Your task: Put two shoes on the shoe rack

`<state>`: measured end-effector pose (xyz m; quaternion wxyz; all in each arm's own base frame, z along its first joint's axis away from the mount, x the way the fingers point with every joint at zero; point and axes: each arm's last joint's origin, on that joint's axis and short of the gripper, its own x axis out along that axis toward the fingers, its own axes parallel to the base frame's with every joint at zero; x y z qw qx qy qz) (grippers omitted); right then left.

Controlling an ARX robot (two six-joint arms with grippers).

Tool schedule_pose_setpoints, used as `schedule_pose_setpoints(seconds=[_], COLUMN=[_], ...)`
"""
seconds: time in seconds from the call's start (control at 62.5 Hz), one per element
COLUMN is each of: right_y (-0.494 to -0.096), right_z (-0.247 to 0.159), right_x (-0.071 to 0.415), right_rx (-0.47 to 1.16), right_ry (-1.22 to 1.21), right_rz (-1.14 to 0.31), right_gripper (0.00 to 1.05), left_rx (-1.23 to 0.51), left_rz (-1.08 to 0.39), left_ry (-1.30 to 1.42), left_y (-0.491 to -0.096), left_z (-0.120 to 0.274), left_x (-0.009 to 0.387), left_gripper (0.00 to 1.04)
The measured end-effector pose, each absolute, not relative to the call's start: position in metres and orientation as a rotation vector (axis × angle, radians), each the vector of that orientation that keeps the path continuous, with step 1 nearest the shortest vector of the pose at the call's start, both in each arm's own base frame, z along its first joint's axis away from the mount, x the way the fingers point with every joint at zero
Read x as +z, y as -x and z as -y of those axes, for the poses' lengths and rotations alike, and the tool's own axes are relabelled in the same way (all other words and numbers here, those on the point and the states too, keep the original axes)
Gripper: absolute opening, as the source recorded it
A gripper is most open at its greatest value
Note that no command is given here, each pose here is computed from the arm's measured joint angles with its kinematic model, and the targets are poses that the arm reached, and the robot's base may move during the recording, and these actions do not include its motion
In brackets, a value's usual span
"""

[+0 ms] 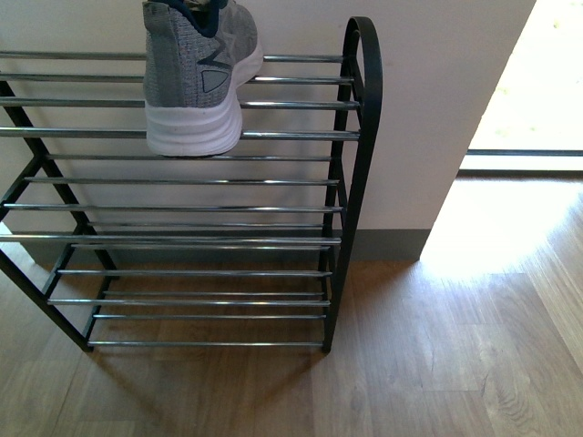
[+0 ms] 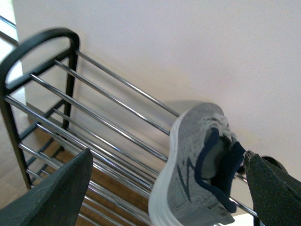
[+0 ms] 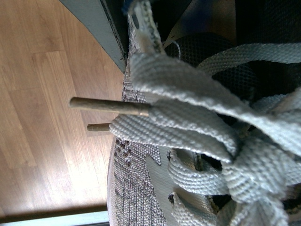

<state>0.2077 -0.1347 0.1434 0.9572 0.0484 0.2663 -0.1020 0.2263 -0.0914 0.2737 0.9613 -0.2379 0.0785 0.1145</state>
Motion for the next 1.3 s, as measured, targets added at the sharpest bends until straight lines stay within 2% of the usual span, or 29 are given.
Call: schedule_pose_setpoints(seconds=[0.144, 0.304, 0.4, 0.48, 0.64, 0.927, 1.295], right_y=[-0.208, -0.208, -0.208, -0.208, -0.208, -0.208, -0.208], right_z=[0.135, 0.135, 0.135, 0.135, 0.135, 0.135, 0.135], right_x=[0.143, 0.144, 0.143, 0.143, 0.143, 0.143, 0.143], right_rx=[-0.207, -0.207, -0.203, -0.207, -0.207, -0.207, -0.207], right_ry=[-0.098, -0.098, -0.099, -0.098, -0.098, -0.098, -0.098], right_rz=[-0.540, -0.540, -0.539, -0.540, -0.540, -0.540, -0.540], right_gripper=[0.03, 0.03, 0.03, 0.03, 0.03, 0.03, 0.03], left_rx=[0.291, 0.332, 0.102, 0.015, -0.005, -0.005, -0.005], left_rz=[-0.091, -0.053, -0.017, 0.000, -0.008, -0.002, -0.005], left_ry=[0.468, 0.427, 0.317, 0.190, 0.060, 0.019, 0.011], left_y=[-0.205, -0.202, -0.198, -0.191, -0.176, -0.156, -0.137], left_z=[0.071, 0.061, 0.055, 0.049, 0.034, 0.019, 0.002], left_x=[0.259, 0.253, 0.247, 0.240, 0.221, 0.200, 0.184], left_gripper=[0.95, 0.95, 0.81, 0.70, 0.45, 0.01, 0.01])
